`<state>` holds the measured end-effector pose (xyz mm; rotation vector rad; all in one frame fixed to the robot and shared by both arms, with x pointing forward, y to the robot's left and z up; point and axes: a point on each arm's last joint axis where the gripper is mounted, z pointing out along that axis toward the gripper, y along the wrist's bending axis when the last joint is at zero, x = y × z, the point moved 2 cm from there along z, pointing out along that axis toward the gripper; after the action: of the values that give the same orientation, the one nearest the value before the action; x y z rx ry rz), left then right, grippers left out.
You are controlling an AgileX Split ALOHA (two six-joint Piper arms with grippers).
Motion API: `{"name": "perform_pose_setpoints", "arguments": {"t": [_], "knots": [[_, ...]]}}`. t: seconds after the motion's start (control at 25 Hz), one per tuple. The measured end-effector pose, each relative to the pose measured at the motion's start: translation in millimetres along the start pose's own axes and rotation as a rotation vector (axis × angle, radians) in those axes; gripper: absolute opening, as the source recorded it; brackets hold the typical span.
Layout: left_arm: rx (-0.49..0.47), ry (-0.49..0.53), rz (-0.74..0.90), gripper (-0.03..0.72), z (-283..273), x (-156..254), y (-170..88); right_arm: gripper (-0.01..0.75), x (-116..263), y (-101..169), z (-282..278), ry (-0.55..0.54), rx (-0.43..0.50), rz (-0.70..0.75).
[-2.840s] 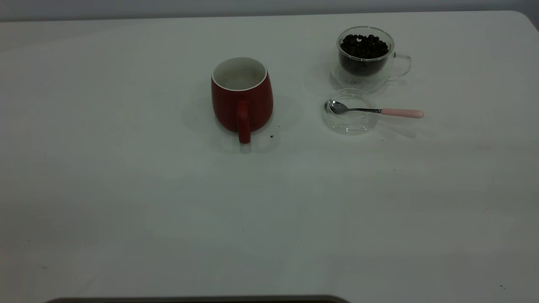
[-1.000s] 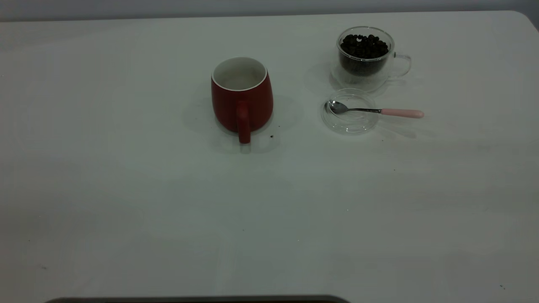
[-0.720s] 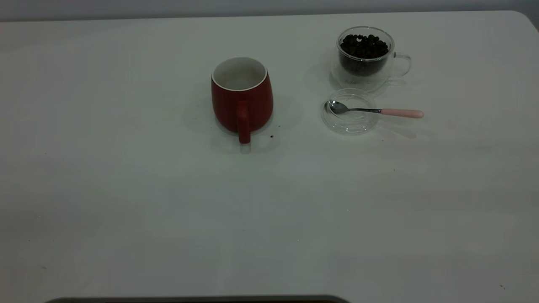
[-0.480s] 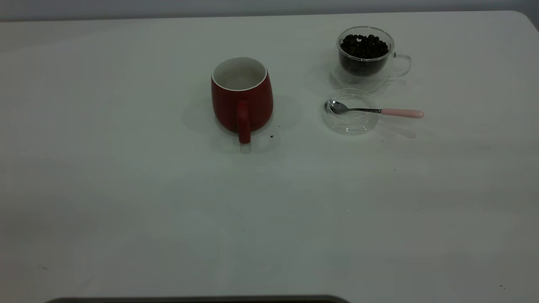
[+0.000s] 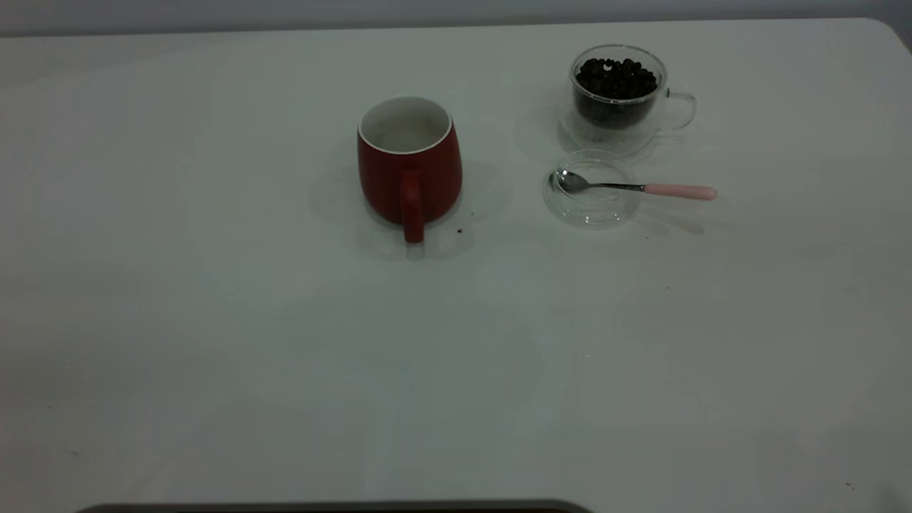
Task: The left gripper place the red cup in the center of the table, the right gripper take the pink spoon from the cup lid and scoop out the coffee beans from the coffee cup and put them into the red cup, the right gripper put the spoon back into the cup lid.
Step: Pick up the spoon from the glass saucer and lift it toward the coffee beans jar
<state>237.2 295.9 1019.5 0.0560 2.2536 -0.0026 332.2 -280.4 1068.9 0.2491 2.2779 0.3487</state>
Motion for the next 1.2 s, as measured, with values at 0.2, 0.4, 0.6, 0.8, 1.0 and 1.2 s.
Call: {"name": "perform_pose_setpoints", "arguments": {"t": [0.2, 0.4, 0.6, 0.8, 1.0, 1.2], "knots": [[0.0, 0.0, 0.0, 0.586, 0.0, 0.0, 0.0, 0.672, -41.6, 11.3, 59.0, 0.165, -0.086, -0.018], [0.0, 0.0, 0.0, 0.586, 0.0, 0.0, 0.0, 0.668, -65.1, 14.4, 131.0, 0.314, -0.177, 0.025], [0.0, 0.0, 0.0, 0.586, 0.0, 0.0, 0.0, 0.668, -55.5, 1.6, 203.5, 0.425, -0.208, 0.133], [0.0, 0.0, -0.003, 0.586, 0.0, 0.0, 0.0, 0.668, -38.3, -18.3, 250.4, 0.483, -0.231, 0.218], [0.0, 0.0, -0.003, 0.586, 0.0, 0.0, 0.0, 0.668, -16.8, -32.1, 290.1, 0.519, -0.244, 0.311], [0.0, 0.0, -0.003, 0.586, 0.0, 0.0, 0.0, 0.668, 6.7, -45.5, 326.0, 0.51, -0.252, 0.403]]}}
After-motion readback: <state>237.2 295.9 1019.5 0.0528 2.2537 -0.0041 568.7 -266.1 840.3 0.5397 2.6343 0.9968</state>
